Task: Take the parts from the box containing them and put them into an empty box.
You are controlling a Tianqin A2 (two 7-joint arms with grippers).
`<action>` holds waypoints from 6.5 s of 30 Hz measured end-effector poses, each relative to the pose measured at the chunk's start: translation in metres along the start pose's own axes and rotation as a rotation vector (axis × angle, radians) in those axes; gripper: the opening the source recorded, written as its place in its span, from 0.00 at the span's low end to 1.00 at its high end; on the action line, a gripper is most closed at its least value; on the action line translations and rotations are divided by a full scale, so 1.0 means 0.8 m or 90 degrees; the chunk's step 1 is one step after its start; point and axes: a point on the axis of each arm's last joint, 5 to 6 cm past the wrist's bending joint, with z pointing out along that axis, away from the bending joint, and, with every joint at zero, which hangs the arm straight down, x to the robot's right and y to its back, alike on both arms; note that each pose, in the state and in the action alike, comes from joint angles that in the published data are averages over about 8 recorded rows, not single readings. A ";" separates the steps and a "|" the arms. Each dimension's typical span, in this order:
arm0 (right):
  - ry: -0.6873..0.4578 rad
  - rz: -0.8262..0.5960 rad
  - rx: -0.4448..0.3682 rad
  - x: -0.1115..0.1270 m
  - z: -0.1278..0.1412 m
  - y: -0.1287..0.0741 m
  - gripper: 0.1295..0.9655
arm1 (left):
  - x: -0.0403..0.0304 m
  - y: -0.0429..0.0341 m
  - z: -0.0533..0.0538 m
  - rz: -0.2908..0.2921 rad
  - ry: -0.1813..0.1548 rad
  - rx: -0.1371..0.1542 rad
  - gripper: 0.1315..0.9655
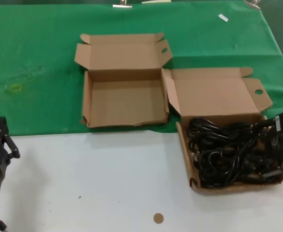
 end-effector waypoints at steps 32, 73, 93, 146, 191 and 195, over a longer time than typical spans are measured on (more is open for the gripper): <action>-0.010 -0.005 -0.002 0.010 -0.015 -0.015 0.06 | 0.0000 0.0000 0.000 0.000 0.000 0.000 0.01; 0.046 -0.087 0.088 0.145 0.015 -0.176 0.04 | 0.0000 0.0000 0.000 0.000 0.000 0.000 0.01; 0.032 -0.102 0.117 0.187 0.089 -0.268 0.04 | 0.0000 0.0000 0.000 0.000 0.000 0.000 0.01; 0.094 -0.060 0.110 0.204 0.129 -0.265 0.48 | 0.0000 0.0000 0.000 0.000 0.000 0.000 0.02; 0.350 0.273 0.301 0.010 0.249 -0.161 1.00 | 0.0000 0.0000 0.000 0.000 0.000 0.000 0.83; 0.380 0.313 0.310 -0.013 0.246 -0.149 1.00 | 0.0000 0.0000 0.000 0.000 0.000 0.000 0.86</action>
